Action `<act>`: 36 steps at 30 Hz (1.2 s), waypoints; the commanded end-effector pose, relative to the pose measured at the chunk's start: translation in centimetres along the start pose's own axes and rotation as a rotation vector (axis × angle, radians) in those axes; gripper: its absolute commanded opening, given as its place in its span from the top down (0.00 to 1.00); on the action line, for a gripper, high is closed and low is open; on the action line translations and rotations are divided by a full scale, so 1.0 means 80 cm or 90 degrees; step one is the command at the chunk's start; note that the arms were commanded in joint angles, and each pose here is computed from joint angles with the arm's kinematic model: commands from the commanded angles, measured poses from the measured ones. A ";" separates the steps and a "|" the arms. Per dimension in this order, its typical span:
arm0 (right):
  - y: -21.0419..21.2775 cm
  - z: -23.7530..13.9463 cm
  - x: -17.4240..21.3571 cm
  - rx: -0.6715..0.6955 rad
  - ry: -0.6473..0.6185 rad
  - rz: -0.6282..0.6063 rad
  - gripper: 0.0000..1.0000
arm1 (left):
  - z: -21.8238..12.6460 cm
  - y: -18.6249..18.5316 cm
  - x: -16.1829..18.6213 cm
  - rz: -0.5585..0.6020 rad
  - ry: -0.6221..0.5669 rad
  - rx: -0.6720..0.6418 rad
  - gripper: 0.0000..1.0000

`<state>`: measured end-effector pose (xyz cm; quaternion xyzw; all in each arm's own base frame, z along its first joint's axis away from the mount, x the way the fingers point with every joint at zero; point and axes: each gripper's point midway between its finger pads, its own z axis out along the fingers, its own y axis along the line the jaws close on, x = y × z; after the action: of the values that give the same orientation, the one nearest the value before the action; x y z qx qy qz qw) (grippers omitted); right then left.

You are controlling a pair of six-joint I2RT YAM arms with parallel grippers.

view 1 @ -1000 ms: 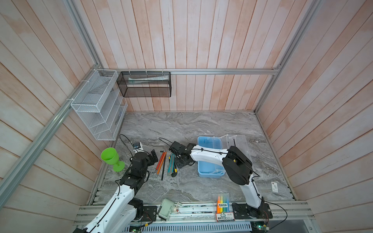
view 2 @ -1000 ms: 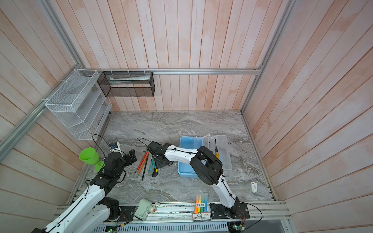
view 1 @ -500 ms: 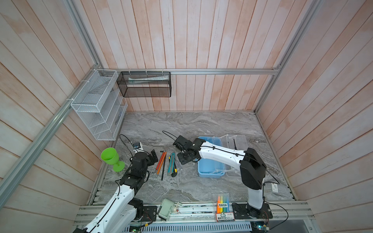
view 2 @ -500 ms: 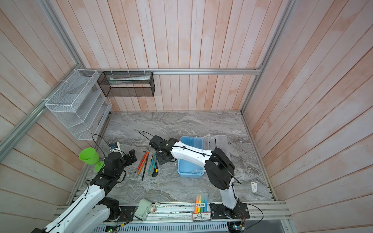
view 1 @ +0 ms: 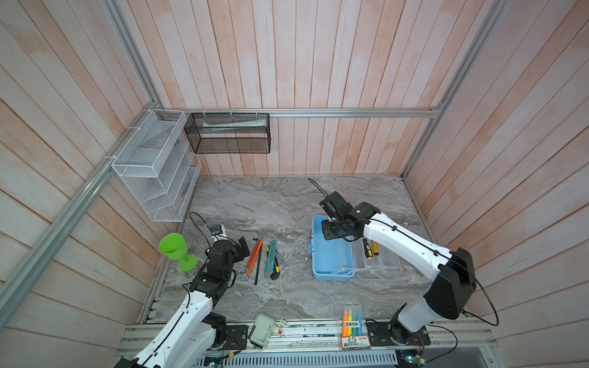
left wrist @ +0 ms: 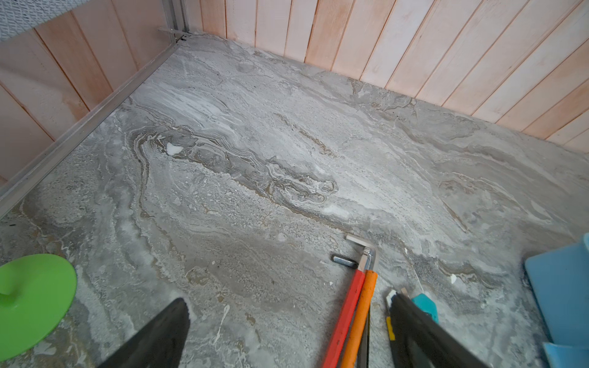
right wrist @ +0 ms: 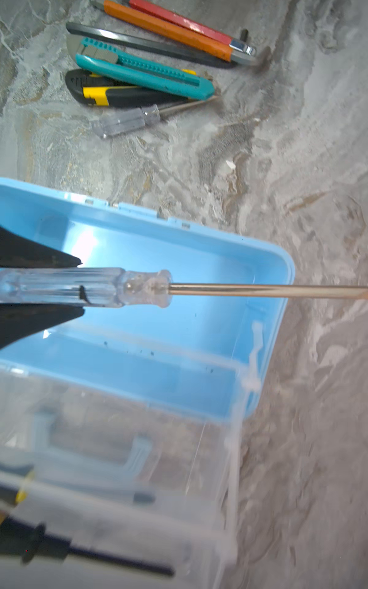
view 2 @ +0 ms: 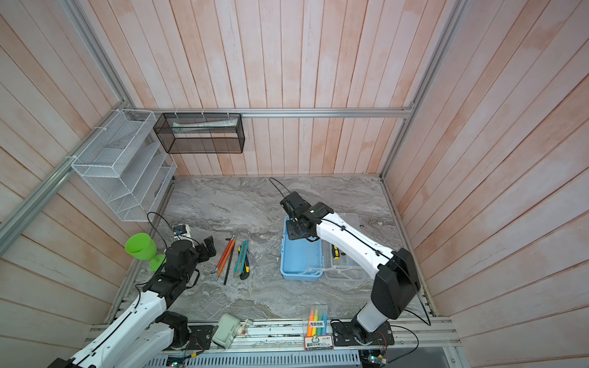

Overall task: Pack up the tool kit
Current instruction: 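Lift and carry the clear-handled screwdriver over the box with the right gripper, then lower the clear-handled screwdriver into the box and open the right gripper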

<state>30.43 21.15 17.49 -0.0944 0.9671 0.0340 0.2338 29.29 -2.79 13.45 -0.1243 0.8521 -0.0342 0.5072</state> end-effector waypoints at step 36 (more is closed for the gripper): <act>-0.218 -0.013 0.113 0.204 0.125 0.201 1.00 | 0.006 -0.004 -0.007 0.002 0.005 0.001 0.00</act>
<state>25.66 2.49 14.57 0.0967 0.9789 -0.0926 0.1544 29.36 -2.88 12.27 -0.1212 0.8632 -0.0292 0.4892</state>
